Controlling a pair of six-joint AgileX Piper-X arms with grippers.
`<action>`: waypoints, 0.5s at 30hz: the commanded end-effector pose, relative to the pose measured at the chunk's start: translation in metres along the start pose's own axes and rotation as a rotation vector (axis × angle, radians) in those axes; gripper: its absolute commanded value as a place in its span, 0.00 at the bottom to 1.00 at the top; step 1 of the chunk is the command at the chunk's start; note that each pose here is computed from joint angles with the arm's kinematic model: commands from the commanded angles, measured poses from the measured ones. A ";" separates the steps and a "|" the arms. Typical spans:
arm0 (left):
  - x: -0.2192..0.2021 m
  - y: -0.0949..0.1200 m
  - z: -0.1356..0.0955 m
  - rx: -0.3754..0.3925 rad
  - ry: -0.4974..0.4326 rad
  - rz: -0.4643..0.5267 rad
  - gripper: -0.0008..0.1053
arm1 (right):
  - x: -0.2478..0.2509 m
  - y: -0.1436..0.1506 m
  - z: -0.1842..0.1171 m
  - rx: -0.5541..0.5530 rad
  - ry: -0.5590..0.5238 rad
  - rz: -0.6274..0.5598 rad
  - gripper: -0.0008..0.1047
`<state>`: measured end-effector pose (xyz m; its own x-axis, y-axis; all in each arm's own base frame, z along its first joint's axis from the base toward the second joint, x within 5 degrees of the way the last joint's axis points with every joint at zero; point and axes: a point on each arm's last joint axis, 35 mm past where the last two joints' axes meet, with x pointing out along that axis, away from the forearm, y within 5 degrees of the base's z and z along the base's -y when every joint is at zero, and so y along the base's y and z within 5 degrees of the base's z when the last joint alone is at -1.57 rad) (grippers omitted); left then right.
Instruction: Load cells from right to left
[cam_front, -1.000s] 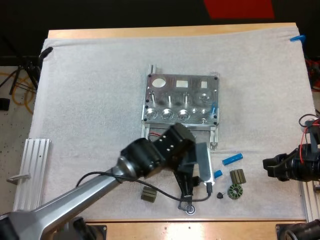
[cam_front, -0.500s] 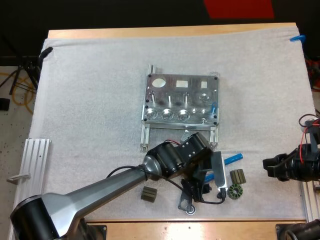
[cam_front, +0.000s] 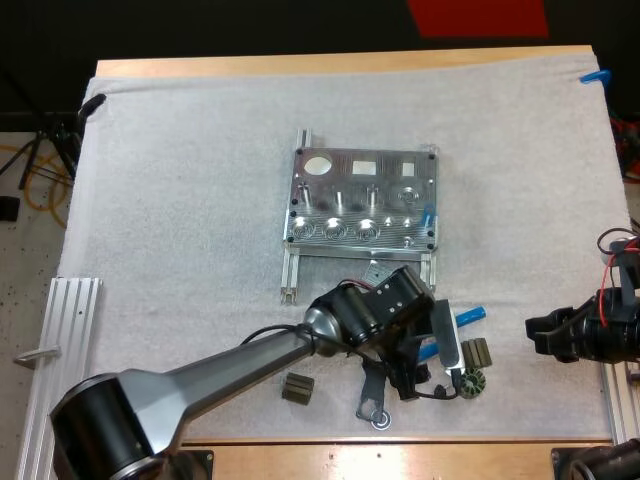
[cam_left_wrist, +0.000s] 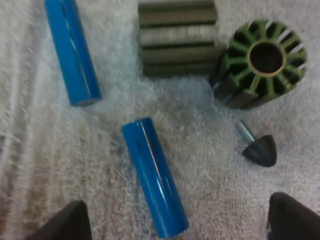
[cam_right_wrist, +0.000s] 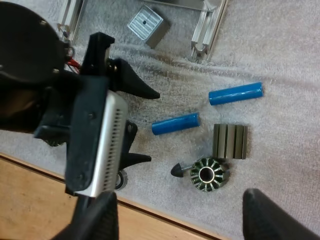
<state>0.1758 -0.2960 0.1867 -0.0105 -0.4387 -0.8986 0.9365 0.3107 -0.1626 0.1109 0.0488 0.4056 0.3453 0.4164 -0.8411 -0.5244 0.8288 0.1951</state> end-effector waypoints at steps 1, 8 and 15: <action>0.003 0.001 0.002 -0.005 -0.005 0.009 0.67 | -0.002 0.001 -0.004 0.005 0.022 0.004 0.52; 0.023 0.006 -0.002 -0.015 0.040 0.029 0.67 | -0.002 0.001 -0.004 0.005 0.022 0.004 0.52; 0.041 0.011 -0.005 -0.042 0.075 0.069 0.67 | -0.002 0.001 -0.004 0.003 0.022 0.004 0.52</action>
<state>0.1825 -0.3040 0.1435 0.0006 -0.3492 -0.9371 0.9240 0.3585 -0.1329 0.1109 0.0488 0.4056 0.3453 0.4164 -0.8411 -0.5244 0.8288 0.1951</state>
